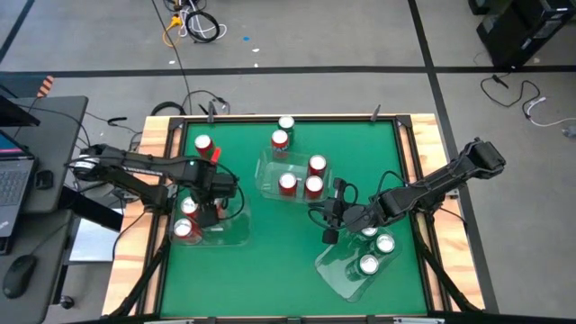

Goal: Sort soda cans
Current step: Put the bottom red soda can into the bottom left transparent bin

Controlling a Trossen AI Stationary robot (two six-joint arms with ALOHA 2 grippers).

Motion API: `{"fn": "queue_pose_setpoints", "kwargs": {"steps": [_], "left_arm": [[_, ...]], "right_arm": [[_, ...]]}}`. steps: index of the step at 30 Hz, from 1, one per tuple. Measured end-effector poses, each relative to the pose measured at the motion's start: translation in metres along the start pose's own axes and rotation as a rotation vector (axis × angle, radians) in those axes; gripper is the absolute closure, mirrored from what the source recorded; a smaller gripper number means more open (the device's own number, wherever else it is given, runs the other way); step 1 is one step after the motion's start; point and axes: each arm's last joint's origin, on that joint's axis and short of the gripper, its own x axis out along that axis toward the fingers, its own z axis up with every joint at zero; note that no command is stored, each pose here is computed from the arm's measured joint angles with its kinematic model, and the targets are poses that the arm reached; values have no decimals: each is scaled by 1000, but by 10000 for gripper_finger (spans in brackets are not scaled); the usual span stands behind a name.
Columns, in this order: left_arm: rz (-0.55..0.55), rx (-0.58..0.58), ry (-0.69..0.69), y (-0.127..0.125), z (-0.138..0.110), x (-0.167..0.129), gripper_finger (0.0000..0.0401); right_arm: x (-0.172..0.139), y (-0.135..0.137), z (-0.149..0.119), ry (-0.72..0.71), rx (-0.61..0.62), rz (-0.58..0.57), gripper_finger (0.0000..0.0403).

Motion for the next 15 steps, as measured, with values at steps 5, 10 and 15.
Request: {"fn": "queue_pose_setpoints", "kwargs": {"steps": [5, 10, 15], "left_arm": [[-4, -4, -10, -1, 2, -4, 149], [-23, -3, -40, -3, 6, -8, 130], [-49, -10, -23, -3, 5, -8, 129]], "right_arm": [[0, 0, 0, -2, 1, 0, 403], [0, 0, 0, -2, 2, 0, 403], [0, 0, 0, -2, 1, 0, 403]]}}
